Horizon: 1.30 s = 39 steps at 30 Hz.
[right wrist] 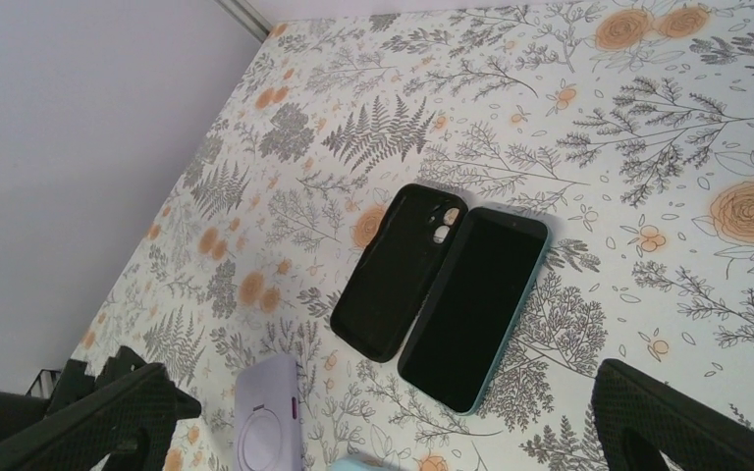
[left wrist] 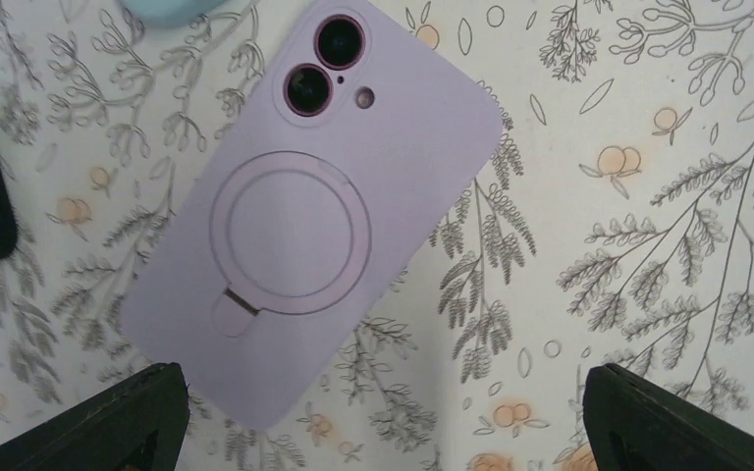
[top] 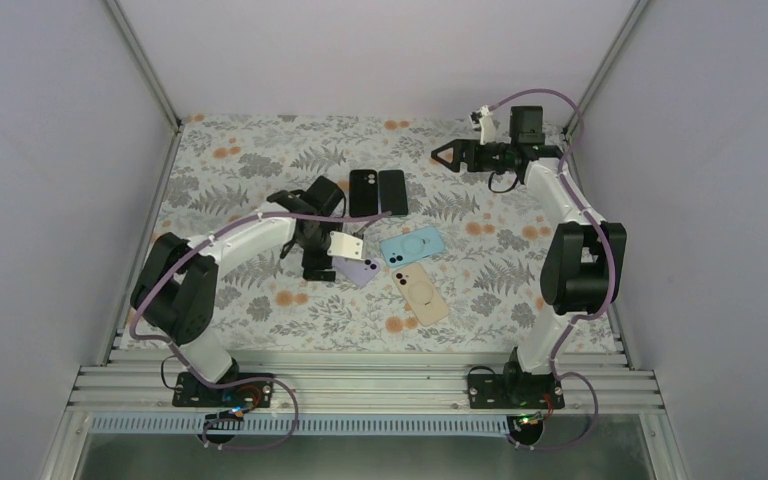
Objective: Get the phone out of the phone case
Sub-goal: Pick up the phone at the center of the board.
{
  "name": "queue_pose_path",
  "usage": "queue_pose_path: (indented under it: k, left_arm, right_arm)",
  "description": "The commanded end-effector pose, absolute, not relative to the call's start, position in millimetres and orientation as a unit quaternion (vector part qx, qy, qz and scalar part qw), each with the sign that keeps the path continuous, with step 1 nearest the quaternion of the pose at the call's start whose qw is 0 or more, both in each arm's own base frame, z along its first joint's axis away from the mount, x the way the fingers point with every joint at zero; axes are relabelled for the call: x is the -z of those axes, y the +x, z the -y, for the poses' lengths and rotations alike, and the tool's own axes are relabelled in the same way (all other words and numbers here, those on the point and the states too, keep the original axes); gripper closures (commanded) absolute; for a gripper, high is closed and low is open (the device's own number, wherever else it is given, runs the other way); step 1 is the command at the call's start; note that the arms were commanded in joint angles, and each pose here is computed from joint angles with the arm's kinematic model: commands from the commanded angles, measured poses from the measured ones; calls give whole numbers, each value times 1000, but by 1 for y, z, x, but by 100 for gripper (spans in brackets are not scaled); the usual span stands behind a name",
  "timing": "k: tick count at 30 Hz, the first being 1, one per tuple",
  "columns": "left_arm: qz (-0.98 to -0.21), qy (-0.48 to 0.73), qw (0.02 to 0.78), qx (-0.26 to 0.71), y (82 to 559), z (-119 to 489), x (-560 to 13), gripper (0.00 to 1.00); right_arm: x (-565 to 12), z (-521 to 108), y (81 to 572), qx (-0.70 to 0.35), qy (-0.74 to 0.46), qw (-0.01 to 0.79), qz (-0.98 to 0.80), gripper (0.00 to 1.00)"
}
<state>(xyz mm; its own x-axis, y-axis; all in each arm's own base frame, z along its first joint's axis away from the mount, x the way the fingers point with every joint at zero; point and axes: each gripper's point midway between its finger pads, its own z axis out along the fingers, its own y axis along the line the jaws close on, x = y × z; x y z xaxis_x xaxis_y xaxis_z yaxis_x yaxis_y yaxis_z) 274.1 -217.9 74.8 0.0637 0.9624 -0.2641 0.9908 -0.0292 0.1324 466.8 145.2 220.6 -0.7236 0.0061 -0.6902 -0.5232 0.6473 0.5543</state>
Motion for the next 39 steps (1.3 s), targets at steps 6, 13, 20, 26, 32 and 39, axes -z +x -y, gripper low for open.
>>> queue_pose_path:
  k: [6,13,20,26,32,39]
  left_arm:
    - [-563,805,156,110,312,236,-95,0]
    - [-557,813,115,127,337,243,-75,0]
    - [-563,809,69,154,343,243,-57,0]
    - [-573,802,10,170,324,226,-32,0]
    - [-587,789,-4,181,315,216,-27,0]
    - [-601,774,24,196,289,213,-39,0]
  right_arm:
    - [-220,-141,463,-386,-164,351,-837,1]
    - [-222,-140,461,-383,-166,355,-836,1]
    - [-226,-140,458,-384,-169,359,-834,1]
    - [-226,-141,455,-385,-170,361,-832,1]
    - [-229,-141,453,-387,-172,363,-830,1]
    - [-231,-142,453,-391,-173,363,-828,1]
